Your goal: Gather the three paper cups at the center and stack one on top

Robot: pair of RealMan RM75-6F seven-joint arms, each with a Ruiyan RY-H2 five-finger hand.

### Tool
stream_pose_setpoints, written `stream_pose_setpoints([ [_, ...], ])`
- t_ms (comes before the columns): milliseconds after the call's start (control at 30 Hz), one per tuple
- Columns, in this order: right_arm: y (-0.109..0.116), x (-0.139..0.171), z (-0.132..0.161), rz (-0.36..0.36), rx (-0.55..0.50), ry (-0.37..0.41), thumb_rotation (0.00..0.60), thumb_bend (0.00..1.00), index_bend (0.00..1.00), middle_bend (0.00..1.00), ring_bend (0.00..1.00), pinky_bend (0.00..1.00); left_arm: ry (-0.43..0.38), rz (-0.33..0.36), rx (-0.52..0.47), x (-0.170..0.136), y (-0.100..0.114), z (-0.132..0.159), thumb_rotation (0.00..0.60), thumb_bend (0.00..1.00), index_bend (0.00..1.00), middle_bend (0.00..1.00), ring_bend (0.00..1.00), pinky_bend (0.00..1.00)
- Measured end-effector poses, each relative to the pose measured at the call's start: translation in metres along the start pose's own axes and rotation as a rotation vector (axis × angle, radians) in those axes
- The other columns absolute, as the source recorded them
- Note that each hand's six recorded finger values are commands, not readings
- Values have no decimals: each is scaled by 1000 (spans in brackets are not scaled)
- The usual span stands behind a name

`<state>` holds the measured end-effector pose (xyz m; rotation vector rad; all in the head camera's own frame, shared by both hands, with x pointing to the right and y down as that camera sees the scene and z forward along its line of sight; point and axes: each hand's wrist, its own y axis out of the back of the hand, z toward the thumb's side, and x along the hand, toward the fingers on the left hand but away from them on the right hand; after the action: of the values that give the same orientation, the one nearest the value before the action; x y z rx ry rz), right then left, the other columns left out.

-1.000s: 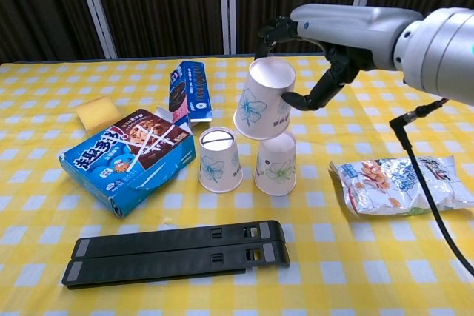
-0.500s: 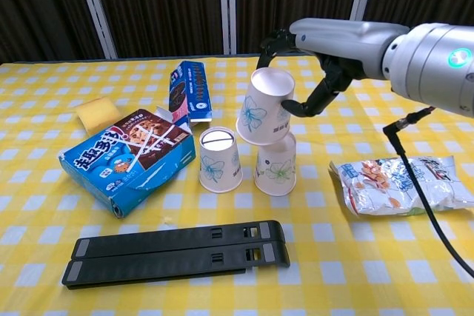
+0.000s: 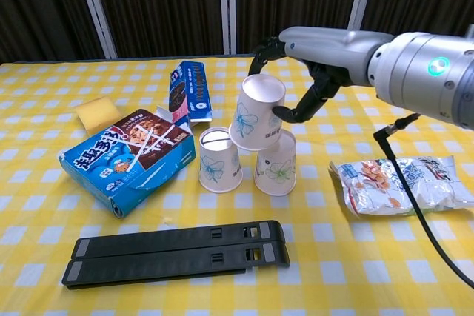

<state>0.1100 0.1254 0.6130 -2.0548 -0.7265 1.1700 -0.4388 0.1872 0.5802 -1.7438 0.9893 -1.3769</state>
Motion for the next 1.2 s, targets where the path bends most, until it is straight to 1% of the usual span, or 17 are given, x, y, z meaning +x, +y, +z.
stream_pose_setpoints([
  [267, -2, -1, 3, -2, -11, 4, 600, 353, 342, 27, 0, 0, -4, -2, 5, 0, -2, 3, 600, 249, 0, 0, 0, 0],
  [500, -3, -3, 3, 0, -19, -2, 600, 304, 328, 16, 0, 0, 0, 3, 1, -1, 0, 2, 600, 249, 0, 0, 0, 0],
  [533, -3, -3, 3, 1, -26, -1, 600, 298, 318, 12, 0, 0, 1, 4, 0, -1, 0, 2, 600, 248, 0, 0, 0, 0],
  [700, -6, -5, 3, 11, -32, -5, 600, 246, 202, 0, 0, 0, 4, 2, 2, -1, 0, 2, 600, 249, 0, 0, 0, 0],
  [867, -8, -5, 2, 20, -30, -7, 600, 227, 130, 0, 0, 0, 4, 0, 4, -1, -1, 2, 600, 249, 0, 0, 0, 0],
  [1033, -4, -4, 3, 11, -37, -6, 600, 217, 99, 0, 0, 0, 3, 3, 5, -1, 0, 3, 600, 249, 0, 0, 0, 0],
  [1200, 3, 0, -3, -6, -12, -14, 600, 204, 67, 0, 0, 0, 6, 7, 1, -2, 0, 2, 600, 241, 0, 0, 0, 0],
])
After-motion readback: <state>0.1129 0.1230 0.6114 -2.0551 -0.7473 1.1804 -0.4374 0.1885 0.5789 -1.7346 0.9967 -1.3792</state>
